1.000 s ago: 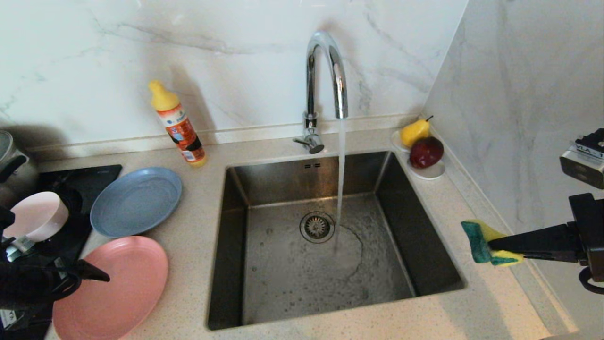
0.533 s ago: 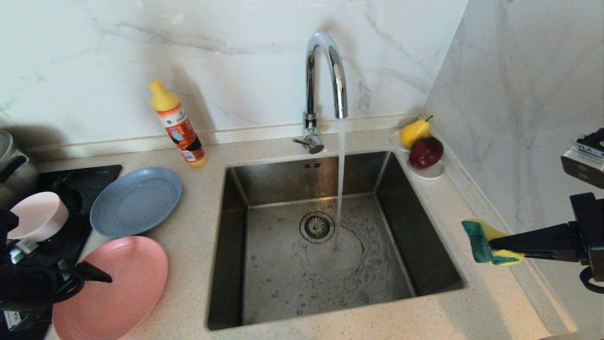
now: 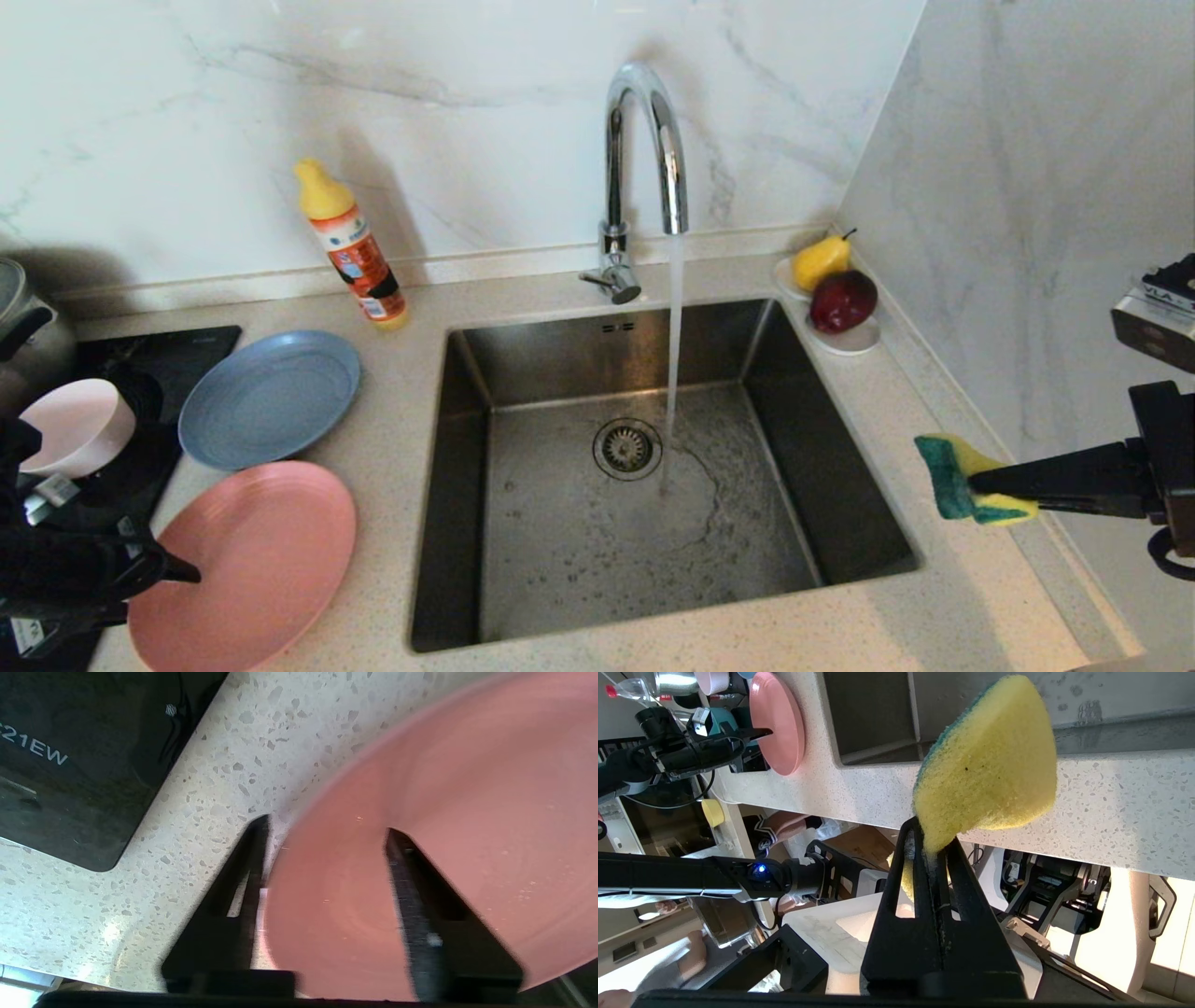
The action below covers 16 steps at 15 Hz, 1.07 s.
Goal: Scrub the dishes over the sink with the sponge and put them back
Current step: Wash the plate
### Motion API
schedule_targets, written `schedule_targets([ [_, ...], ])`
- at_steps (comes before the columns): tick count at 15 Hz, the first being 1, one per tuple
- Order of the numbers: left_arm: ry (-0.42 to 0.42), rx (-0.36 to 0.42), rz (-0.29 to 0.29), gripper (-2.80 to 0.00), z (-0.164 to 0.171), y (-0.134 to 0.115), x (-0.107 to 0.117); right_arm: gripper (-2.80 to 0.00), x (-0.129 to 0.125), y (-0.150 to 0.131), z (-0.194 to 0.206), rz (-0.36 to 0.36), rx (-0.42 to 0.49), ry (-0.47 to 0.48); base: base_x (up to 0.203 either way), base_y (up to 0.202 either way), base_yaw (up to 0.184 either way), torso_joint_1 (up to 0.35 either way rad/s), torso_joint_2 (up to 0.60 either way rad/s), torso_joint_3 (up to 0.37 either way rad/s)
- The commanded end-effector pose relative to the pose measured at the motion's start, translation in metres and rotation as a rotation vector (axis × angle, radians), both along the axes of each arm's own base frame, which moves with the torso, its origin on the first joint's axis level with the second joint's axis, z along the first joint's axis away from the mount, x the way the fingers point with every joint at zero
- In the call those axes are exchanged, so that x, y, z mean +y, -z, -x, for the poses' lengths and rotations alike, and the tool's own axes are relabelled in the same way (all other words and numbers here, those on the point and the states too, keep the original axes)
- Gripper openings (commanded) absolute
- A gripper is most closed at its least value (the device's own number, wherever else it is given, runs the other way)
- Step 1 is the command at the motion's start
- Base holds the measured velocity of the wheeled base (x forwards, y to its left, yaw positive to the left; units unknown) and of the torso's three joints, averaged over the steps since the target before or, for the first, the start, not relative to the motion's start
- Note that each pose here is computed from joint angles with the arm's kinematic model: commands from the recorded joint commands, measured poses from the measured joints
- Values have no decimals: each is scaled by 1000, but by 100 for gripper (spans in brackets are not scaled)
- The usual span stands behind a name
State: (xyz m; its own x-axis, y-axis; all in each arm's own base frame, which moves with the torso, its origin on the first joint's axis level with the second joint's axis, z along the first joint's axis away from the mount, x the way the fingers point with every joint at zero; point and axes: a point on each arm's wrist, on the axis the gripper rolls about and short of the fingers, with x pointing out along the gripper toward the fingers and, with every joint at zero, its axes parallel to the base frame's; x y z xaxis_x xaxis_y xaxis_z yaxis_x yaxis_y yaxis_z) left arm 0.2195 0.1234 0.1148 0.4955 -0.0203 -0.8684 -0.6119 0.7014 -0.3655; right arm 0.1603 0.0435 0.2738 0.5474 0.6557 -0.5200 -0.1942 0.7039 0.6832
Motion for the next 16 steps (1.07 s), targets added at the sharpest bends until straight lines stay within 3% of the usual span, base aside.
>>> schedule_targets([
  [1,-4,0,2,-280,1,0,0,-280,0,0,0,-4,4,-3,0,0,0,0,0,0],
  [10,-1,-14,-18,-280,11,-13,-5,-280,0,1,0,-2,10,-3,0,0,0,0,0,0],
  [16,85,-106,-20,-280,48,-64,-31,-280,0,0,1,-4,4,-3,0,0,0,0,0,0],
])
